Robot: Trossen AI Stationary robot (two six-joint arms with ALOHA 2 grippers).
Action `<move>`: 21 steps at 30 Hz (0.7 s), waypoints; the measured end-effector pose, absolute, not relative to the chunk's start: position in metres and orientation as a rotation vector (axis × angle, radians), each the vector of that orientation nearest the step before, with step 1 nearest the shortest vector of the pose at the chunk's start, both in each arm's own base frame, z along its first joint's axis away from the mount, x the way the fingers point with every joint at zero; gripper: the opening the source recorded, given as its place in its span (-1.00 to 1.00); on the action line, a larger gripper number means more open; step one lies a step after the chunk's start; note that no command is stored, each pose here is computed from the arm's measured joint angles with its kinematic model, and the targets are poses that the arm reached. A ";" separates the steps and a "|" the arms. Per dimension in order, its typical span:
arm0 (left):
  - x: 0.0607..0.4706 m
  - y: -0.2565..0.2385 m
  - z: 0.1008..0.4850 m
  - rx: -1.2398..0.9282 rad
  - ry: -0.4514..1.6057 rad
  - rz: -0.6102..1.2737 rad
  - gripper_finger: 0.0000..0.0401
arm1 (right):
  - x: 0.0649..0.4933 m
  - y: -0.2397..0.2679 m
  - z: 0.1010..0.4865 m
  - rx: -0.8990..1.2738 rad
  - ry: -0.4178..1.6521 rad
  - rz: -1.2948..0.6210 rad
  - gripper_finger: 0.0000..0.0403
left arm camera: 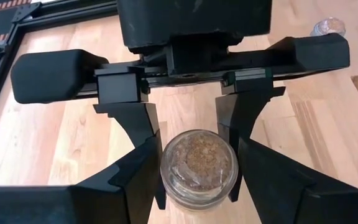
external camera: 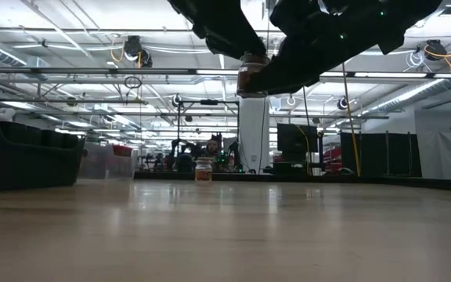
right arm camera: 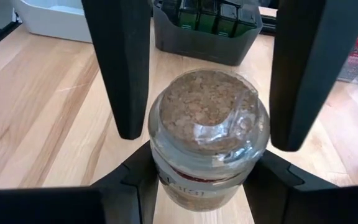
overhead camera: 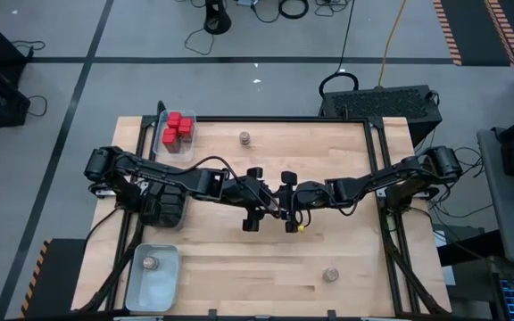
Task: Sort spices by type
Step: Put the brown seasoning bottle into the gray bin
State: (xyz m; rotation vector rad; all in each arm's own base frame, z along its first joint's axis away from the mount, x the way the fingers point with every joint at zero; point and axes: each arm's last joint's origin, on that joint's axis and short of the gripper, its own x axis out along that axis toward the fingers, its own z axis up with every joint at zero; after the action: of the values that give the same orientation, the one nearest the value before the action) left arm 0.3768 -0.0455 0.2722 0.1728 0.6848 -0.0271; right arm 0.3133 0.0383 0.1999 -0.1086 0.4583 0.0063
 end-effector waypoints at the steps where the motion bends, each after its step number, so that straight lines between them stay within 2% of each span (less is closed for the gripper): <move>1: 0.377 -0.046 0.272 0.173 0.685 -0.027 0.10 | 0.313 0.038 0.200 -0.108 0.457 0.006 -0.18; 17: 0.375 -0.045 0.270 0.170 0.711 -0.041 0.10 | 0.314 0.039 0.201 -0.106 0.441 0.007 -0.18; 21: 0.375 -0.045 0.270 0.171 0.711 -0.042 0.03 | 0.314 0.039 0.201 -0.106 0.441 0.008 -0.18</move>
State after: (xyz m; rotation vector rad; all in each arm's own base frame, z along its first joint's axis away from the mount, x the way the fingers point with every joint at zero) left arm 0.3752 -0.0454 0.2703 0.1707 0.7109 -0.0419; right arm 0.3141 0.0386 0.2014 -0.1057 0.4413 0.0075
